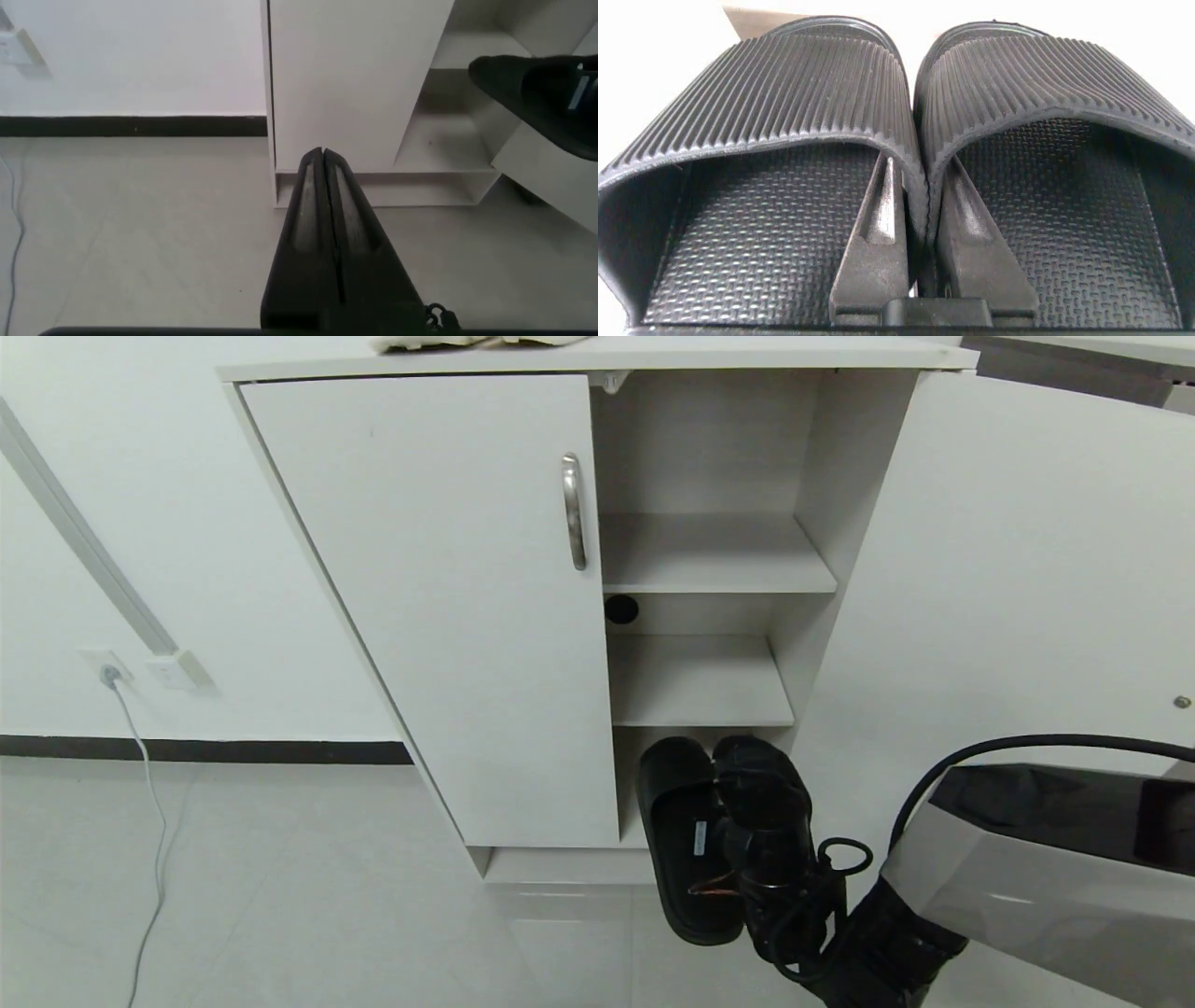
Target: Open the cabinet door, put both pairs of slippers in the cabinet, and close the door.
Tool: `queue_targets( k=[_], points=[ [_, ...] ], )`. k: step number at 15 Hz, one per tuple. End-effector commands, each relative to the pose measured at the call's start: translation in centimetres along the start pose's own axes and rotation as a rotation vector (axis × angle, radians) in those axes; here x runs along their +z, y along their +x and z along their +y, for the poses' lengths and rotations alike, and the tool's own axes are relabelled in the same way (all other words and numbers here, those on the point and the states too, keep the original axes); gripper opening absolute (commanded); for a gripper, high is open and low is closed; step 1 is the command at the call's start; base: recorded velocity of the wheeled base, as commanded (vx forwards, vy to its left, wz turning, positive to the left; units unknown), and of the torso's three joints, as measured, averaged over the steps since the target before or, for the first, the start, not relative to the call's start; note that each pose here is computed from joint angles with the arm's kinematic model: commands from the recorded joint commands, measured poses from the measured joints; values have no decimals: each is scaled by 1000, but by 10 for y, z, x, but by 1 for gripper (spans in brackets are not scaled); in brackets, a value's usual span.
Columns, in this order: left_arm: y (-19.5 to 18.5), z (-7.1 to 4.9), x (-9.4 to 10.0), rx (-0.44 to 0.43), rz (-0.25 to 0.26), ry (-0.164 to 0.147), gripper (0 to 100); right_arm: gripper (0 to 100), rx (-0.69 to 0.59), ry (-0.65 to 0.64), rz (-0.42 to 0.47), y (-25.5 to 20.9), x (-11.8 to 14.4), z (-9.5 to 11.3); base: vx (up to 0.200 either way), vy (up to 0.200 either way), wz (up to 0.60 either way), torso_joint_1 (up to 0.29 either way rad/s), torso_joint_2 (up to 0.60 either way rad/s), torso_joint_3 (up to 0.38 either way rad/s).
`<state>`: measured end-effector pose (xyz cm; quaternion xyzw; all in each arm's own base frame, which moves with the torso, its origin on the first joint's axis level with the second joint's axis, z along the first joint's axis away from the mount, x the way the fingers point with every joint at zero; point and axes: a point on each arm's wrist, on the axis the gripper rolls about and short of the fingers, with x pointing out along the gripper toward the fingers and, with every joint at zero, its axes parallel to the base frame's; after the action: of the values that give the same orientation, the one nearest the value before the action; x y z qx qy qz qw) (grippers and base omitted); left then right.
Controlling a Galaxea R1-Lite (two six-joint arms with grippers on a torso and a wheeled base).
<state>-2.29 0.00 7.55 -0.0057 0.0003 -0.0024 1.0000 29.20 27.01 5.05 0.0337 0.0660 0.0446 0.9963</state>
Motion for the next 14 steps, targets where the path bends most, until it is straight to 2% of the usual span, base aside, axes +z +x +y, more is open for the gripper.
queue_targets(
  k=[1,5,8,10,14],
  points=[
    [0,0,0,0,1,-1,0,0,5,-50,-50,13,-7,8,0,0,0,7,-2,-207],
    [0,0,0,0,2,1,0,0,-21,-68,-144,25,10,7,0,0,0,1,2,-187],
    [0,0,0,5,2,2,0,0,-46,-70,-167,33,19,1,0,0,0,6,2,-30],
    [0,0,0,10,2,-4,0,0,-46,-87,-200,36,30,6,0,0,0,0,0,0],
    [0,0,0,10,2,-2,0,0,-51,-109,-187,40,31,6,0,0,0,0,0,0]
  ],
)
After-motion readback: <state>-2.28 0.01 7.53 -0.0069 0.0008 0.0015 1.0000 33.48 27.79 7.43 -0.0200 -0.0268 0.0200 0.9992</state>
